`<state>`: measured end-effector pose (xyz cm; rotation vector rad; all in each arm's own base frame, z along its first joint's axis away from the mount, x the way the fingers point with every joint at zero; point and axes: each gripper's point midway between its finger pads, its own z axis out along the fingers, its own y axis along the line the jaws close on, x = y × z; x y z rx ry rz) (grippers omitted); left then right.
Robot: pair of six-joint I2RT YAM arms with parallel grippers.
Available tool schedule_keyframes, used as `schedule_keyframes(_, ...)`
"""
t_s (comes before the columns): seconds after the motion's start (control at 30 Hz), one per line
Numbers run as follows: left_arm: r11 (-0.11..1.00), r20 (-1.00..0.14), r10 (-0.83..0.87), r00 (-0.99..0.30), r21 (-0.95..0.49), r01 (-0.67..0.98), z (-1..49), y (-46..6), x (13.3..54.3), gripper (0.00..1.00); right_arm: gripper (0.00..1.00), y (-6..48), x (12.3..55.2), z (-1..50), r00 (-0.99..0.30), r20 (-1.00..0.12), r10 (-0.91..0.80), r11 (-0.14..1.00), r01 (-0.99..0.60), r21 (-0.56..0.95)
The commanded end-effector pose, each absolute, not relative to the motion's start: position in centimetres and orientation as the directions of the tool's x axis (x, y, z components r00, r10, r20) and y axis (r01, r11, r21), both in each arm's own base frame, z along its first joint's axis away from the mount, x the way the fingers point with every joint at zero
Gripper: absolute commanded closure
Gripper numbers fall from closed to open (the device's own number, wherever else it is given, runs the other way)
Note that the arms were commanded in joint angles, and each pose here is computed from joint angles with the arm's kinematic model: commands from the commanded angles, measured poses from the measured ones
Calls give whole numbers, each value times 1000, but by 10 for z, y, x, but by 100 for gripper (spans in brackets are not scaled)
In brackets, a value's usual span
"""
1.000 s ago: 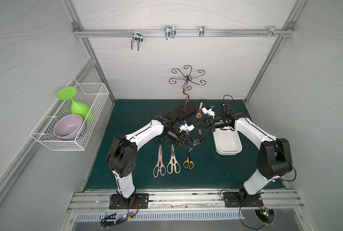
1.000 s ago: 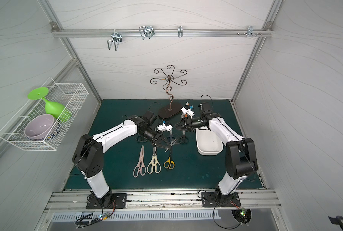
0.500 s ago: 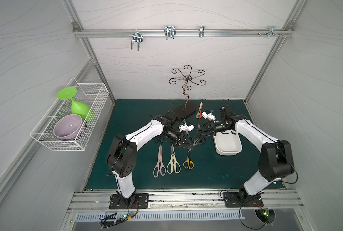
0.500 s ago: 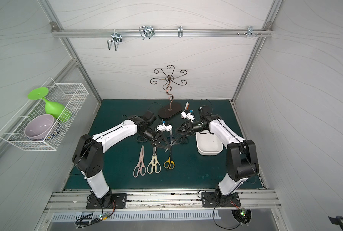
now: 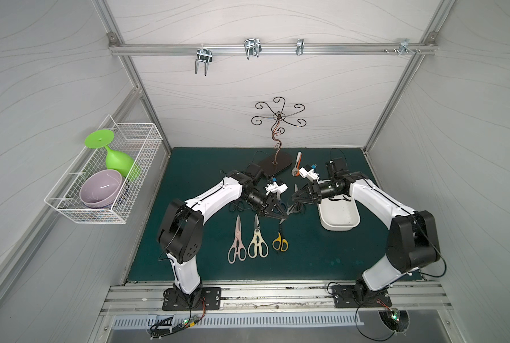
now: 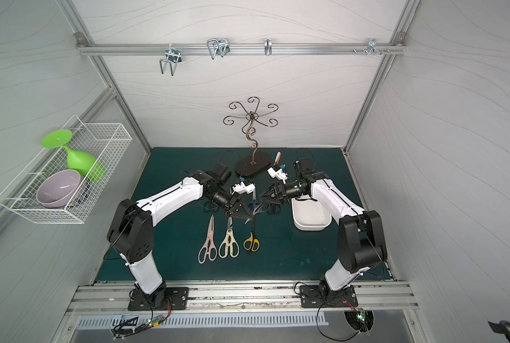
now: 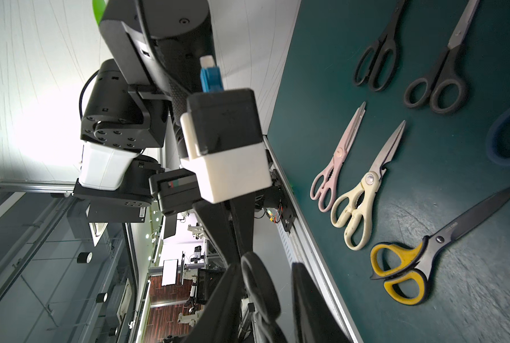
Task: Take the scissors out of the storage box
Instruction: Pick up the scissors from the storage box.
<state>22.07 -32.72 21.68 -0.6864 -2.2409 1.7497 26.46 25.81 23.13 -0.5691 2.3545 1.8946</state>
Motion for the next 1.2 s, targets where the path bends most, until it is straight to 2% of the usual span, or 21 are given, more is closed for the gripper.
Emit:
schedule_keyframes(0.0, 155, -172, 475, -863, -949, 274, 228, -330, 230, 97, 71, 258, 254, 239, -922, -292, -255, 150, -336, 930)
schedule_keyframes(0.1, 155, -171, 475, -863, -949, 273, 228, -330, 229, 97, 80, 259, 253, 237, -923, -286, -258, 149, -330, 932)
schedule_keyframes(0.23, 157, -173, 474, -863, -948, 276, 228, -329, 228, 95, 82, 259, 252, 236, -924, -282, -259, 145, -326, 934)
schedule_keyframes(0.3, 159, -168, 474, -864, -949, 272, 227, -329, 228, 88, 83, 258, 251, 236, -923, -285, -259, 142, -328, 934)
schedule_keyframes(0.33, 160, -168, 474, -865, -949, 272, 227, -329, 228, 82, 83, 258, 251, 236, -923, -286, -259, 140, -329, 934)
schedule_keyframes(0.4, 163, -165, 472, -866, -949, 270, 227, -329, 229, 53, 83, 258, 250, 236, -923, -286, -259, 138, -329, 934)
schedule_keyframes(0.43, 165, -164, 470, -867, -949, 269, 226, -329, 230, 31, 83, 258, 250, 236, -921, -290, -259, 137, -332, 933)
schedule_keyframes(0.47, 174, -161, 468, -869, -947, 269, 225, -329, 231, 1, 83, 258, 250, 236, -922, -289, -259, 137, -331, 933)
schedule_keyframes(0.63, 207, -175, 453, -874, -933, 294, 224, -326, 234, 0, 84, 257, 252, 233, -925, -284, -252, 150, -327, 933)
schedule_keyframes(0.93, 294, -190, 294, -937, -914, 278, 220, -301, 272, 0, 86, 244, 266, 215, -955, -234, -182, 246, -275, 930)
schedule_keyframes(1.17, 313, -188, 288, -939, -908, 278, 215, -301, 274, 0, 90, 225, 275, 190, -979, -170, -116, 350, -201, 915)
